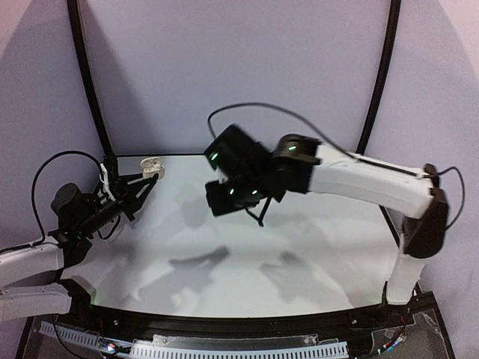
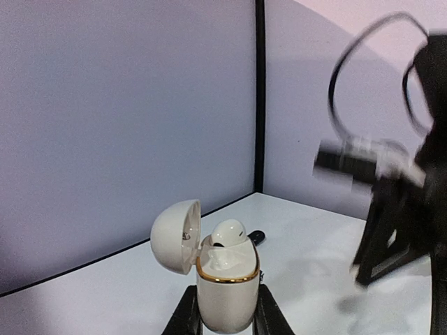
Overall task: Insert the wireless bluetooth earbuds into the charging case
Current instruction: Insert the left earbud into the left side groove of the charging case.
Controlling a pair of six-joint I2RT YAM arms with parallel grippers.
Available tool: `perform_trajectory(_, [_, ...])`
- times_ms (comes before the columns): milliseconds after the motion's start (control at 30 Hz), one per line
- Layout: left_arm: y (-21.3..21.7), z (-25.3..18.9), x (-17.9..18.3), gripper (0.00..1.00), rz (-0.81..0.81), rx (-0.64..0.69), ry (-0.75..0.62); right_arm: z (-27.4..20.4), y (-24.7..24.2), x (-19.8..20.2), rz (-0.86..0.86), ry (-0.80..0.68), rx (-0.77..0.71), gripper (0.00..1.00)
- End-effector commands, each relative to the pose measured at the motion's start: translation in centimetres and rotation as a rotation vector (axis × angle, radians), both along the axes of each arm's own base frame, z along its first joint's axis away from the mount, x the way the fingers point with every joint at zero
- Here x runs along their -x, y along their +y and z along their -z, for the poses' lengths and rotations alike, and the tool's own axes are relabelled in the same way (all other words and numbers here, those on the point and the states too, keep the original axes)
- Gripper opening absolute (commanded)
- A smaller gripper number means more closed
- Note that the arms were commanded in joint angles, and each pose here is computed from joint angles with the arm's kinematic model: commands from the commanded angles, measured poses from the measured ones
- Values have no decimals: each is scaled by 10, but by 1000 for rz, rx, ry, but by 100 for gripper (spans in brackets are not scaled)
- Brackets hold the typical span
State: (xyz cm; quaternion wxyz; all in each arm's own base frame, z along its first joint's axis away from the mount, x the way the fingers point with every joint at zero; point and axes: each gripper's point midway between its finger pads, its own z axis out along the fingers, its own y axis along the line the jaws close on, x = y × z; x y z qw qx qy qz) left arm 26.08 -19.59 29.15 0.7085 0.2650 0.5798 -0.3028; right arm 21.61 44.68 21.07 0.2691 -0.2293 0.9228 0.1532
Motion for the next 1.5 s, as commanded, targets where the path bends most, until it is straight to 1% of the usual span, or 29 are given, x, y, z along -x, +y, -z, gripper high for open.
perform_trajectory(0, [-19,-15,12,1,95,10,-101,-157,13,-9,-81,-477,-407,0])
perform_trajectory(33, [-22,-17,13,1,106,11,-111,-188,11,-6,-85,-559,-501,0])
perform_trajectory(67, [-27,-13,12,1,118,6,-106,-205,8,-3,-99,-629,-552,0])
perform_trajectory(100, [-32,-22,16,1,137,20,-143,-214,8,2,-129,-700,-575,0])
perform_trajectory(133, [-39,-26,17,1,156,27,-168,-235,6,5,-134,-764,-642,0])
perform_trajectory(167, [-44,-23,15,1,163,25,-164,-241,9,8,-160,-809,-650,0])
perform_trajectory(200, [-48,-33,19,1,173,38,-213,-247,12,11,-173,-833,-669,0])
perform_trajectory(267, [-59,-35,19,1,185,35,-253,-258,28,18,-234,-889,-676,0])
perform_trajectory(333, [-63,-45,24,1,192,54,-301,-259,40,22,-268,-901,-661,0])
perform_trajectory(367, [-66,-43,23,1,194,54,-302,-256,46,22,-286,-918,-634,0])
perform_trajectory(400, [-65,-49,25,1,185,75,-341,-255,51,23,-302,-932,-639,0])
perform_trajectory(433, [-64,-49,25,1,175,77,-353,-255,51,24,-306,-935,-645,0])
perform_trajectory(467, [-63,-50,26,1,158,79,-383,-259,51,28,-311,-960,-684,0])
perform_trajectory(600, [-56,-50,30,1,99,80,-470,-256,48,27,-307,-1011,-716,0])
perform_trajectory(700, [-51,-50,31,1,79,98,-480,-248,56,28,-343,-1005,-708,0])
perform_trajectory(833, [-48,-47,33,1,68,113,-483,-229,65,26,-355,-942,-691,0])
perform_trajectory(967, [-44,-49,42,1,58,121,-537,-216,67,22,-376,-903,-746,0])
perform_trajectory(1067, [-40,-49,41,1,35,137,-535,-209,71,22,-387,-877,-783,0])
perform_trajectory(1267, [-31,-62,42,1,12,202,-541,-193,80,21,-395,-827,-782,0])
perform_trajectory(1467, [-25,-75,48,1,-10,222,-598,-174,80,18,-371,-802,-766,0])
